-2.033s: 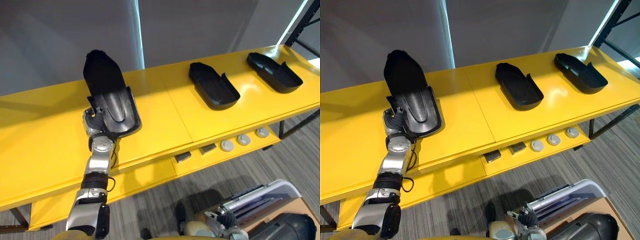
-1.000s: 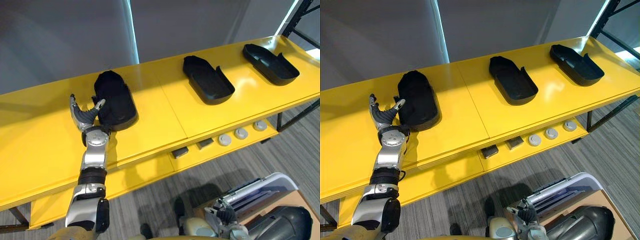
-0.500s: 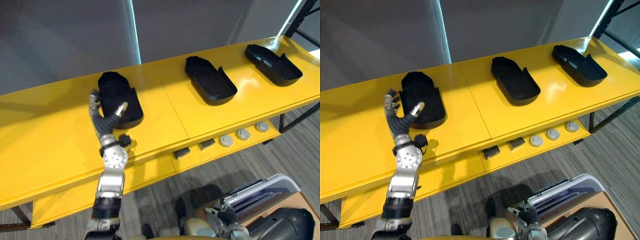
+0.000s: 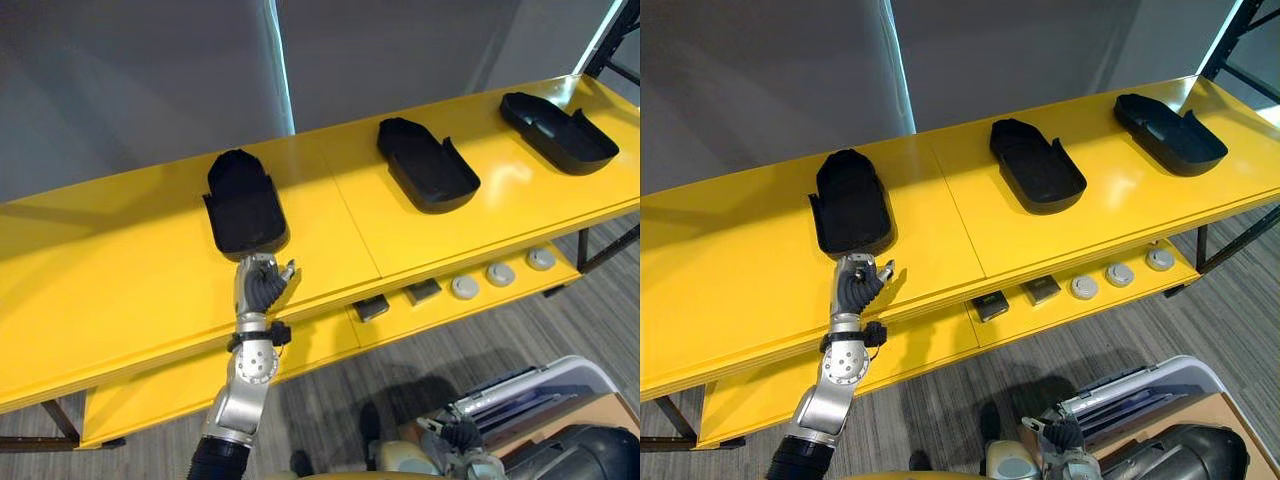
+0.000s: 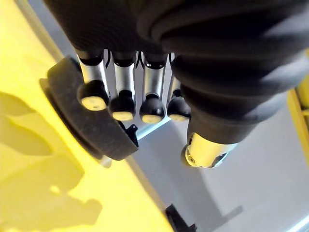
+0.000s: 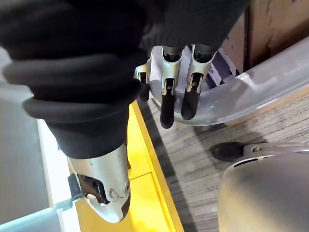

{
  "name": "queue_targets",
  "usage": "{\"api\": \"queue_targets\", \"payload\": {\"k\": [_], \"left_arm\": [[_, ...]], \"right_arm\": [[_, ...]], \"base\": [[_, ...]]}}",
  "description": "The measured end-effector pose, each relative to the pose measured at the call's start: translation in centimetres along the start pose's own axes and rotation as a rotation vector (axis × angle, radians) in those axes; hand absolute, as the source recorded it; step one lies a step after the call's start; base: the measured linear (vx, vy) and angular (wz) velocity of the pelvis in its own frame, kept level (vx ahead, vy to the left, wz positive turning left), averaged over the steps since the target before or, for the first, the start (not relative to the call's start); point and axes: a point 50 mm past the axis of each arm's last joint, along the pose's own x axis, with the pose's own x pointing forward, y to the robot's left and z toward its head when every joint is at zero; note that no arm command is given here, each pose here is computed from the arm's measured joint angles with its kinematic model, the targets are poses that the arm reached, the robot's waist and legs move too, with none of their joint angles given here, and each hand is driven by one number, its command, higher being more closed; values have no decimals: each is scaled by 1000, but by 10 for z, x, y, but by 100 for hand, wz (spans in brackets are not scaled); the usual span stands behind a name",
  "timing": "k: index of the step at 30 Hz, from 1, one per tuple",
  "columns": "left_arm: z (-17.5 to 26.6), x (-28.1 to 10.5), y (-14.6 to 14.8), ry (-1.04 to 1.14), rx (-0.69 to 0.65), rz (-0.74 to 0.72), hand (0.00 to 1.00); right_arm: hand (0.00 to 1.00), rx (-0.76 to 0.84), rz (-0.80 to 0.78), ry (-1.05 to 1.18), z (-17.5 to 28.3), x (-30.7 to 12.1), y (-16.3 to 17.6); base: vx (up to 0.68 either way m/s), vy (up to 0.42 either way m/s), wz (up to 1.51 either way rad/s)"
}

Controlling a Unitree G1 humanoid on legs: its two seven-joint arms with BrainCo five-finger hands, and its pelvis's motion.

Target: Walk over and take plastic housings, then place them on the shelf

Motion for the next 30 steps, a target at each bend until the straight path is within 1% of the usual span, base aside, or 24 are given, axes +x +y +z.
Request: {"api": "queue_targets", "payload": {"k": [5, 8, 13, 20, 30], "left_arm": [[-4, 10, 1, 14, 33, 1, 100], [-8, 29, 11, 26, 86, 30, 100], [-13, 42, 22, 44, 130, 57, 100], [-15, 48, 29, 58, 154, 85, 100], [-12, 48, 30, 48, 142, 94, 100]], "right_arm": [[0, -2, -3, 14, -2, 0, 0], [0, -3, -3, 11, -1, 1, -1], [0, -2, 0, 8, 0, 1, 0], [0, -1, 18, -5, 5, 3, 2], [0, 2, 19, -4, 5, 4, 3]], "base": [[50, 43, -1], [13, 26, -3], [0, 0, 0], [-25, 6, -6], [0, 0, 0]]}}
